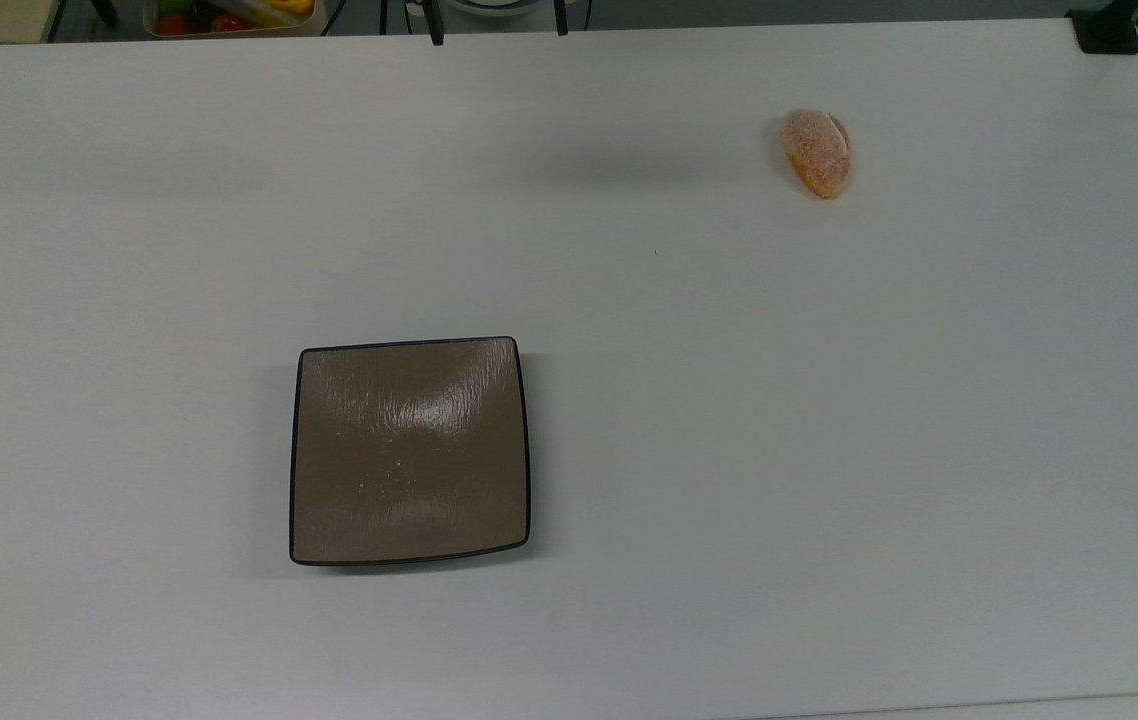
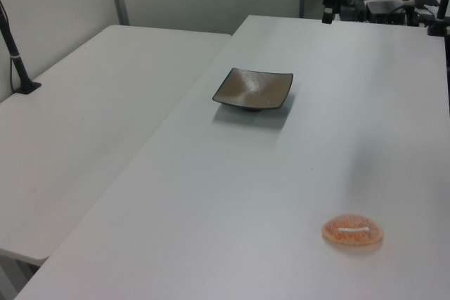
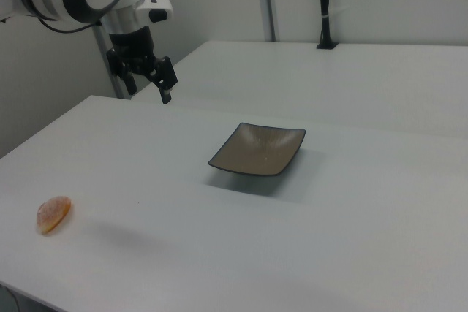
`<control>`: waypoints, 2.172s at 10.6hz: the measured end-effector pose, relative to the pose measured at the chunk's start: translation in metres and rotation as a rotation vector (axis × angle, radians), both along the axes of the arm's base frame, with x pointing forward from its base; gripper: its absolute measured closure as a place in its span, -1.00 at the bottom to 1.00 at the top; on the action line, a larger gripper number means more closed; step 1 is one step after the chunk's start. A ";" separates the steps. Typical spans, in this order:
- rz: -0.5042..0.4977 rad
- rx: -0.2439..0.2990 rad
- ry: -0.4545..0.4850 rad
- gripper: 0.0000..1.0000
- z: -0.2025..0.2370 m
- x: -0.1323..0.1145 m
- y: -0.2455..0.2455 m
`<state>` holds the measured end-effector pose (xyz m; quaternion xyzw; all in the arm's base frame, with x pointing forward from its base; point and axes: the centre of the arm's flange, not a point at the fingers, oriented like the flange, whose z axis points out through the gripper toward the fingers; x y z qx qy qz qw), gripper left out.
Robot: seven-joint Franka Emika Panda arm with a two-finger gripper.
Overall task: Bread is placed on a ceramic plate
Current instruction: 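Move the gripper toward the orange bread roll, then lower the open gripper over the bread roll and close on it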
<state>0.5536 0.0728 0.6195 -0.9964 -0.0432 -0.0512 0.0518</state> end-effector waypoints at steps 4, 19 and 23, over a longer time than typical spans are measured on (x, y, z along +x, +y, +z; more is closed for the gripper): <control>0.004 -0.001 0.008 -1.00 -0.004 0.002 0.003; 0.428 -0.060 0.174 -1.00 -0.041 -0.103 0.236; 0.442 -0.067 0.195 -1.00 -0.094 -0.134 0.283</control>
